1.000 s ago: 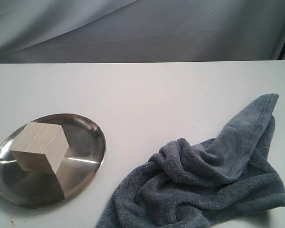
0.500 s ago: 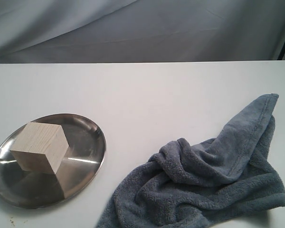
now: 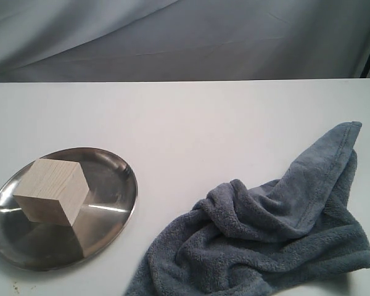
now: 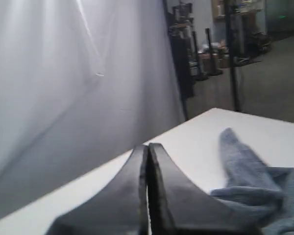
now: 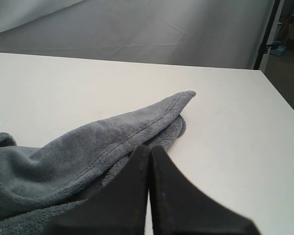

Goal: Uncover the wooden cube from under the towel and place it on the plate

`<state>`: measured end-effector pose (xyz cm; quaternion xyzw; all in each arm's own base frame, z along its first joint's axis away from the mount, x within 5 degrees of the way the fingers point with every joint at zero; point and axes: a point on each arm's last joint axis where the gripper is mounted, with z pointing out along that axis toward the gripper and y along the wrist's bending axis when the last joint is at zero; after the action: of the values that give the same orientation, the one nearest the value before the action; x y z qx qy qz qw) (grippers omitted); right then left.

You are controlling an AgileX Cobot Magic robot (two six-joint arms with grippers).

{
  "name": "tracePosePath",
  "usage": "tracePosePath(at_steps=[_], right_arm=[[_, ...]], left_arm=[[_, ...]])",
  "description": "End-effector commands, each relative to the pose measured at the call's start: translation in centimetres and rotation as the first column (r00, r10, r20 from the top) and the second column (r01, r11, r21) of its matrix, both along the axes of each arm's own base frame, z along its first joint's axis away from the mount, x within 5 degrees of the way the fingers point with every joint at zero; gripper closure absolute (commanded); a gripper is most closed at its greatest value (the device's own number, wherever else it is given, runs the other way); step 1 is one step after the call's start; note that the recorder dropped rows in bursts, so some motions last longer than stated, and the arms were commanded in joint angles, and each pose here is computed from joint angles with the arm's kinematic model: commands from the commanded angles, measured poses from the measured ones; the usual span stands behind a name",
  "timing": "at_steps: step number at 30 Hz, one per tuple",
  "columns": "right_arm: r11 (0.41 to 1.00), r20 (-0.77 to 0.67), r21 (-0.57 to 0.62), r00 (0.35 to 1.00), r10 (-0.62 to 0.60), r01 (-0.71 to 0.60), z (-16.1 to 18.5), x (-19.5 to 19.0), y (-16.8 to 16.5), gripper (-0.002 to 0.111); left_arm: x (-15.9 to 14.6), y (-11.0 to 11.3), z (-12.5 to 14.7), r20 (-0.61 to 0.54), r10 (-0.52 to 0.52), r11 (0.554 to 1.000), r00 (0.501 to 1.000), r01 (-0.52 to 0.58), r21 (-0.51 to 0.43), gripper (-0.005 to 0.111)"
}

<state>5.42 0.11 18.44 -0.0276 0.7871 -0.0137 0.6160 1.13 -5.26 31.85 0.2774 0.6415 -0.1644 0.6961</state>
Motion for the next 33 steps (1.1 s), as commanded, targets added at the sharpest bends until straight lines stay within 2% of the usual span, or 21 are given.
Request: tracePosePath(at_steps=[1,4,9,14,16,20,33], right_arm=[[1.0,0.01,0.002,1.0,0.004,-0.004,0.0,0.0,0.0,0.108],[1.0,0.01,0.002,1.0,0.004,-0.004,0.0,0.0,0.0,0.108],[1.0,0.01,0.002,1.0,0.004,-0.004,0.0,0.0,0.0,0.108],[1.0,0.01,0.002,1.0,0.004,-0.004,0.0,0.0,0.0,0.108],[1.0,0.01,0.002,1.0,0.004,-0.004,0.0,0.0,0.0,0.108],[1.0,0.01,0.002,1.0,0.004,-0.004,0.0,0.0,0.0,0.108],[1.0,0.01,0.002,1.0,0.004,-0.004,0.0,0.0,0.0,0.108]], left_arm=[[-0.6,2.2,0.2,0.203,0.263,0.951,0.943,-0.288,0.108,0.107],[0.2,3.3,0.1,0.202,0.39,0.917,0.898,-0.398,-0.001,0.107],[2.0,4.4,-2.1,0.175,0.502,0.864,0.847,-0.48,-0.153,0.107],[3.8,5.0,-5.6,0.013,0.547,0.807,0.837,-0.523,-0.276,0.107],[4.1,5.0,-6.8,-0.038,0.538,0.802,0.842,-0.526,-0.283,0.107],[4.3,4.6,-7.7,-0.087,0.5,0.824,0.862,-0.505,-0.256,0.107],[4.3,4.5,-7.7,-0.09,0.495,0.829,0.864,-0.501,-0.248,0.107]])
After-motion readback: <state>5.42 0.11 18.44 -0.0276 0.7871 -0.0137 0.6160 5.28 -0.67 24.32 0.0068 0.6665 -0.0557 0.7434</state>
